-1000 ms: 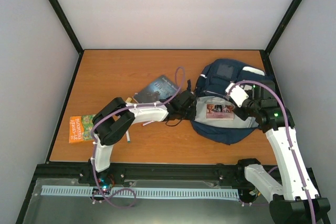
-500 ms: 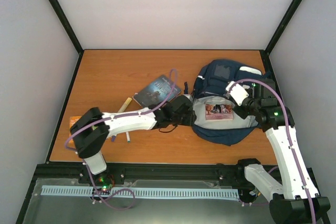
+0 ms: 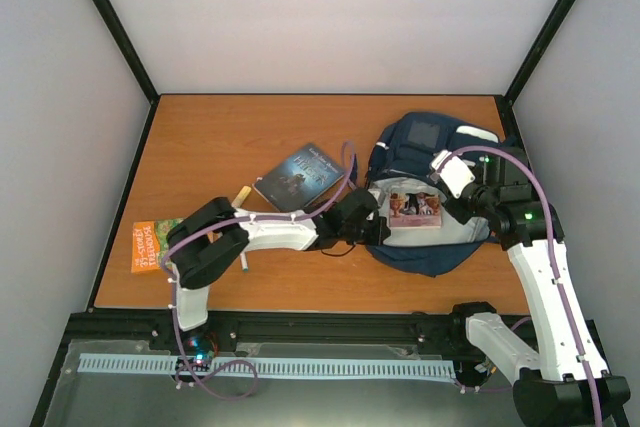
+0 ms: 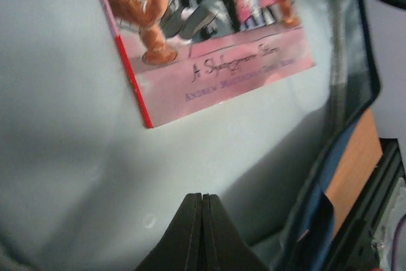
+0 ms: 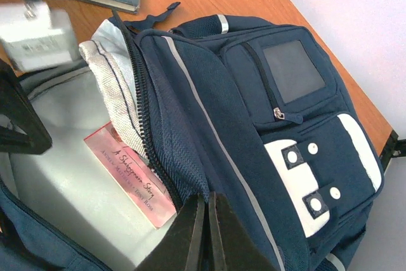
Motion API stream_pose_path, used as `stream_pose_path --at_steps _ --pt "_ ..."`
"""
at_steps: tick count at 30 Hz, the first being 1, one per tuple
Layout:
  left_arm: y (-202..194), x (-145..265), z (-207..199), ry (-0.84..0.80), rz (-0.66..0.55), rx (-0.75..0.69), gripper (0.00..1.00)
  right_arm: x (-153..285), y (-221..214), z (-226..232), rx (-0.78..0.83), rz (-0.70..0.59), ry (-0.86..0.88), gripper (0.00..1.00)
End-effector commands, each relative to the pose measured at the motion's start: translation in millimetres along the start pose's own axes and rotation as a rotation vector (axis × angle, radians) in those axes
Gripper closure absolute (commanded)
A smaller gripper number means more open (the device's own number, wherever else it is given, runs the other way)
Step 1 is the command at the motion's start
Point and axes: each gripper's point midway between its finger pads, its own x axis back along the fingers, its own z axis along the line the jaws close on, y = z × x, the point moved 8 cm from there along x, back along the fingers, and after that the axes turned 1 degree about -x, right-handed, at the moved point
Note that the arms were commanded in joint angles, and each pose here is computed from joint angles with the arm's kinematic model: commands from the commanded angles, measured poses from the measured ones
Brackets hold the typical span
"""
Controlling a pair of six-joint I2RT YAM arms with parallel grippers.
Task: Pack the student bag
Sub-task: Adjust the book in the student bag.
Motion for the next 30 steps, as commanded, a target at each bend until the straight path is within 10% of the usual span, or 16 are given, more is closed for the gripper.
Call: stream_pose_path --at_steps 1,30 --pt "8 -19 -21 -0.090 -0.027 0.047 0.99 13 19 -7 -0.014 -0.106 -0.019 0.97" --pt "35 -85 29 -0.023 -0.325 0.339 0.99 21 -1 26 0.030 -0.098 0.115 0.97"
